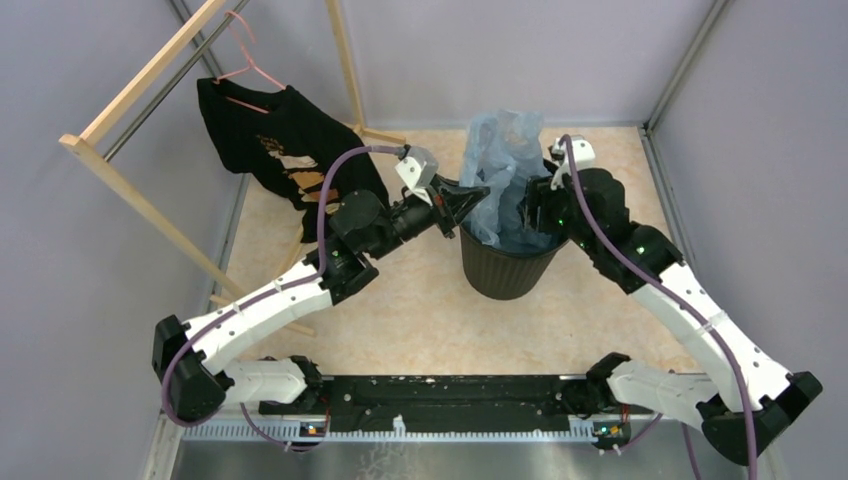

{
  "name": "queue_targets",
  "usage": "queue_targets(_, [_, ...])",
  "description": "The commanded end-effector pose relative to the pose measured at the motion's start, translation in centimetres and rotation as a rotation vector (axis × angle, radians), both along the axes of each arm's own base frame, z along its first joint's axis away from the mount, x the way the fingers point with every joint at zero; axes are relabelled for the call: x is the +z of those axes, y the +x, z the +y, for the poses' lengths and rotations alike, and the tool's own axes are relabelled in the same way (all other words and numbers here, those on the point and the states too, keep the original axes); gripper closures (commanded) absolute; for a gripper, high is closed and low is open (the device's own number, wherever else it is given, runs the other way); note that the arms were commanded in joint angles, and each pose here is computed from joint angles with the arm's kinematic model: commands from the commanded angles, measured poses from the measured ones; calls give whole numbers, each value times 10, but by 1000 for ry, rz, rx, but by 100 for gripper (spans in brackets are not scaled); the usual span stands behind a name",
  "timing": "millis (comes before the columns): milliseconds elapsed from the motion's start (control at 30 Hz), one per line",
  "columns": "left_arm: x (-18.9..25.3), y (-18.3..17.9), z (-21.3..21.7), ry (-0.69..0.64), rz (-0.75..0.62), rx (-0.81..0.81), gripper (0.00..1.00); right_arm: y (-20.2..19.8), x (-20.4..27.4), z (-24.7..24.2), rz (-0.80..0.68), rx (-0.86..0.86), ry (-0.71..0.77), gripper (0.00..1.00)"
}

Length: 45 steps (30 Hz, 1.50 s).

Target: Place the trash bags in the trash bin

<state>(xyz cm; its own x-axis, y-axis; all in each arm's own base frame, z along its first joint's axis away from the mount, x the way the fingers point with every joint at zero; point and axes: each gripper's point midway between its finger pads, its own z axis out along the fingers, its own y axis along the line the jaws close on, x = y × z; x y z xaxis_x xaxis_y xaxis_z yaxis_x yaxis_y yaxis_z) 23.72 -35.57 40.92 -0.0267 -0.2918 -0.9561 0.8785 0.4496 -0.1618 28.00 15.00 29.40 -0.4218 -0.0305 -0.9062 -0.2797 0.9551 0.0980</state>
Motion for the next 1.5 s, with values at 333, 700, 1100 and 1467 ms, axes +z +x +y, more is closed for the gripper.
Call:
queue_targets(333, [6, -6, -2, -14, -50, 0, 100, 72, 2, 30, -108, -52, 9, 39])
queue_targets(700, [0, -8, -11, -15, -5, -43, 100, 69, -78, 36, 4, -5, -57, 57])
queue_targets(1100, [-3, -7, -8, -16, -3, -26, 52, 45, -97, 45, 121, 49, 9, 70])
queue_targets(1467, [22, 9, 34, -55, -57, 192, 23, 12, -29, 16, 38, 19, 40, 55])
